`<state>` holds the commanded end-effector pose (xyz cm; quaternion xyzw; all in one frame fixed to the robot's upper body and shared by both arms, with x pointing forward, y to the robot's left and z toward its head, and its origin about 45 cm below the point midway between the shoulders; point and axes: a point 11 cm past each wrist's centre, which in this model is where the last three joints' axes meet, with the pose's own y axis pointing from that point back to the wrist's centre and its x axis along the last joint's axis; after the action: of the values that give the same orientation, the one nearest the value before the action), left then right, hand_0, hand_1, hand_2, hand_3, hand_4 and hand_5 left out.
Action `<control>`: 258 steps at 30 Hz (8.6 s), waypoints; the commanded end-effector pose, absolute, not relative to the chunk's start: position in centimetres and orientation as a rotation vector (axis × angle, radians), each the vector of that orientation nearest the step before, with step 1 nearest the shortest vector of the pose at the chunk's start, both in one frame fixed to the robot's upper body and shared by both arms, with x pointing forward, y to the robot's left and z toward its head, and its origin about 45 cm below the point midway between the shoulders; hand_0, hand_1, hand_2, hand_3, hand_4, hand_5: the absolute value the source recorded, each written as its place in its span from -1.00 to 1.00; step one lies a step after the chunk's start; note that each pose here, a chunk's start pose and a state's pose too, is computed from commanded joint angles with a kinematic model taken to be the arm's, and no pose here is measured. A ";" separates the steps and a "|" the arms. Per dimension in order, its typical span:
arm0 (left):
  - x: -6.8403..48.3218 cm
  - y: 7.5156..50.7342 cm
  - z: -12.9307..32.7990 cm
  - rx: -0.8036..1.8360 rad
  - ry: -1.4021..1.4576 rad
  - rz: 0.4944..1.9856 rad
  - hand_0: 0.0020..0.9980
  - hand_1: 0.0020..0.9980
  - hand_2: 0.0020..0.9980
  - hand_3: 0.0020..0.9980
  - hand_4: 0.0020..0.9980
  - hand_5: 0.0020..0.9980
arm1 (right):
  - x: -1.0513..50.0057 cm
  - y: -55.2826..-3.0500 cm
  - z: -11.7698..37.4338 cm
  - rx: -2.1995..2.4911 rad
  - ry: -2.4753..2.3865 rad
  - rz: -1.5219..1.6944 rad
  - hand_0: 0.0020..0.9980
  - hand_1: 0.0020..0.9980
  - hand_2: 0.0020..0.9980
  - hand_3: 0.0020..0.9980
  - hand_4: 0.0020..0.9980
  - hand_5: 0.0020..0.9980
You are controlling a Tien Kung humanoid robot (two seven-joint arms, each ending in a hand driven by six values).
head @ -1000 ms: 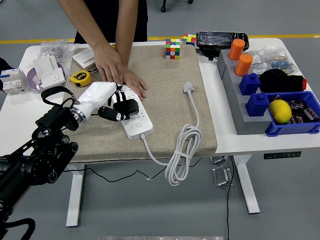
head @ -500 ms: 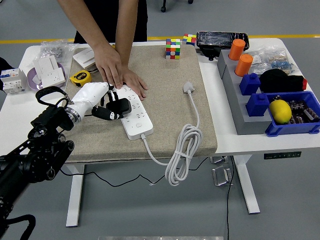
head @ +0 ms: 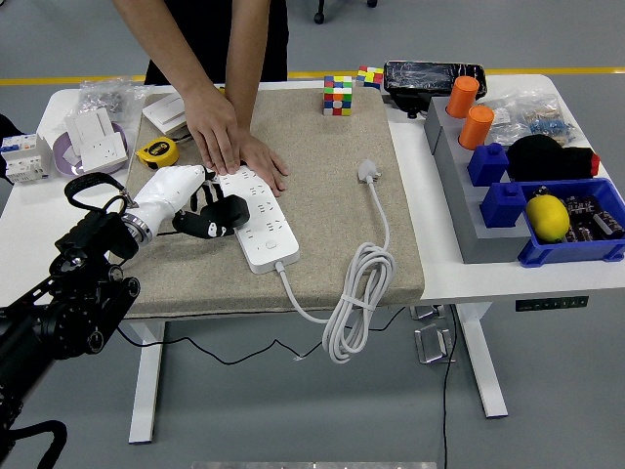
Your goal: Pick up the plug,place it near the board,insert it into the board,press the button
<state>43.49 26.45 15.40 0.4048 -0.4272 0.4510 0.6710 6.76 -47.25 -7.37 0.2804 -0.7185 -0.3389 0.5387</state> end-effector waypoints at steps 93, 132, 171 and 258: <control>43.7 27.3 14.6 0.947 -0.912 0.987 0.60 0.81 0.78 0.84 1.00 -0.30 | 7.1 -47.3 -7.3 0.663 -1.730 -0.818 0.64 0.60 0.51 0.52 1.00 1.00; 31.7 25.3 19.8 0.227 -0.108 1.538 0.88 0.95 0.92 0.85 1.00 1.00 | 6.7 -46.9 -7.6 0.659 -1.737 -0.839 0.65 0.60 0.51 0.52 1.00 1.00; 31.5 24.6 13.6 0.449 -0.155 1.324 1.00 1.00 1.00 0.91 1.00 1.00 | 7.0 -46.9 -7.5 0.666 -1.744 -0.844 0.64 0.59 0.51 0.52 1.00 1.00; 35.3 19.8 14.6 0.526 -0.385 1.119 1.00 1.00 0.95 0.89 1.00 1.00 | 7.4 -47.0 -7.4 0.666 -1.749 -0.834 0.64 0.58 0.51 0.52 1.00 1.00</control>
<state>35.29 19.85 14.57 0.2452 -0.1794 0.5213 0.7975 7.44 -47.01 -7.37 0.2776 -0.7295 -0.3476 0.5195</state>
